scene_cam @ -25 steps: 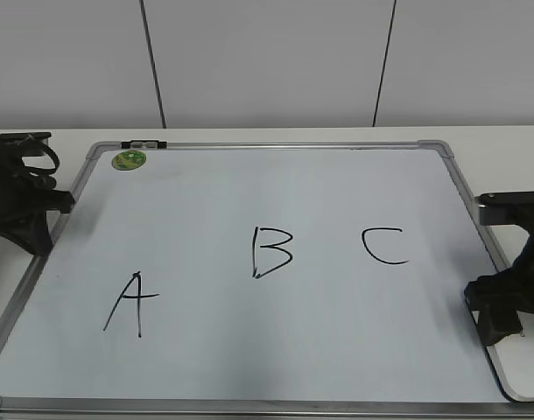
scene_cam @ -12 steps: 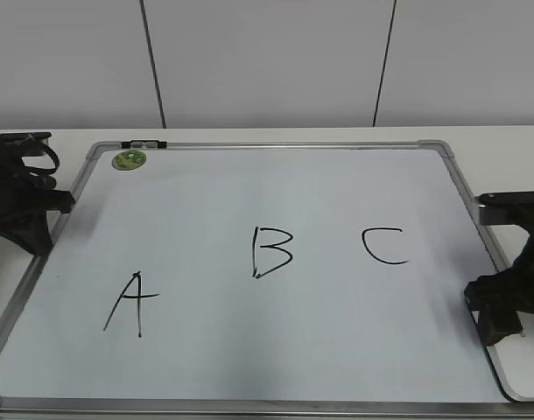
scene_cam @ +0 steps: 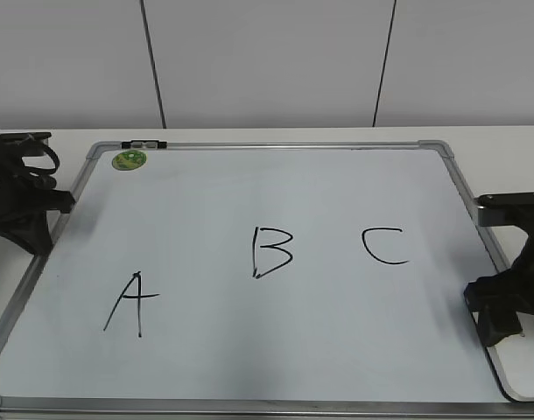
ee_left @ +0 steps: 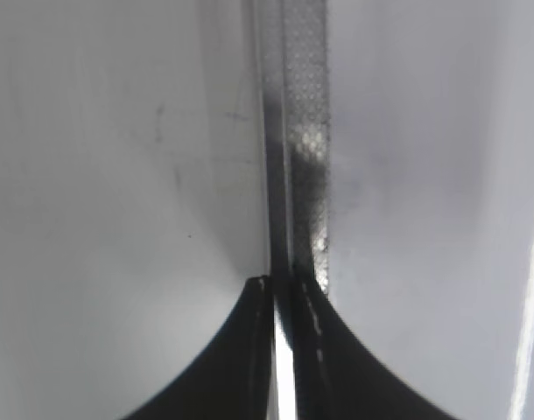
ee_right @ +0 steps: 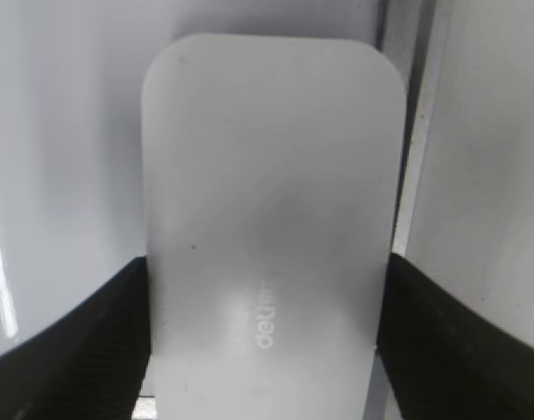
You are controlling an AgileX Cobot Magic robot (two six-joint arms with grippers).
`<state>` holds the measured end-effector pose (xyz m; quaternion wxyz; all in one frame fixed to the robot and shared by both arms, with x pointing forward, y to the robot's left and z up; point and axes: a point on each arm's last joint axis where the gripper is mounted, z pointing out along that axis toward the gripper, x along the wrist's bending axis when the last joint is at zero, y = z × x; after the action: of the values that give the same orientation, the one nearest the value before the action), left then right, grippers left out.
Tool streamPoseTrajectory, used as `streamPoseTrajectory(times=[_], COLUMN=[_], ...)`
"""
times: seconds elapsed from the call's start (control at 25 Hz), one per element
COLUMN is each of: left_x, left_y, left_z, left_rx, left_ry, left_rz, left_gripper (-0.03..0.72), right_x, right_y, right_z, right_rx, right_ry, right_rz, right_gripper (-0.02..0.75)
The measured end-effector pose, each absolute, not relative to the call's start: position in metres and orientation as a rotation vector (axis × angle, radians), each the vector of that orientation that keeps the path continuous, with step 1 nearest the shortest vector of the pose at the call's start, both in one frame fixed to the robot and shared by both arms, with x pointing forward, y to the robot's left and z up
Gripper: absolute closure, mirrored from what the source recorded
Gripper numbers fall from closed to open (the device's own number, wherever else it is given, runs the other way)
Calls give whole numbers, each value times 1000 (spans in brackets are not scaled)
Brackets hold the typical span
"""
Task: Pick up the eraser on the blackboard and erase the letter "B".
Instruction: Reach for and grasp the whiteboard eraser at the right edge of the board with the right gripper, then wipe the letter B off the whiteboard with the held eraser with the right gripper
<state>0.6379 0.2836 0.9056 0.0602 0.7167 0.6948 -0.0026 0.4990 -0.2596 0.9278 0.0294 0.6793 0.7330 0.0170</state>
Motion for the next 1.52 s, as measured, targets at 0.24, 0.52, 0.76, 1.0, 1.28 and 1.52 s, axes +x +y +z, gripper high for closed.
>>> streamPoseTrajectory(times=[0.24,0.52,0.76,1.0,1.28,1.52], left_x=[638,638,638,638,638,638], left_y=[284,284,284,284,283,283], left_z=[906,906,906,906,906,906], left_rx=[2169,2169,2169,2169,2166,2166], left_ry=[2103,2103,2103,2103,2102,2102], left_rz=[-8,-8,-8,-8,-7,-7], left_gripper=[678,678,678,678,678,678], right_x=[499,499,499,498,505,511], right_y=[-260,-260,-260,-260,-259,-258], right_z=[928,928,928,931,970,991], right_rx=[2098,2099,2093,2074,2028,1981], right_ry=[2258,2260,2267,2302,2282,2288], right_rz=[53,48,45,24,94,133], right_gripper=[160,193,194,194,194,194])
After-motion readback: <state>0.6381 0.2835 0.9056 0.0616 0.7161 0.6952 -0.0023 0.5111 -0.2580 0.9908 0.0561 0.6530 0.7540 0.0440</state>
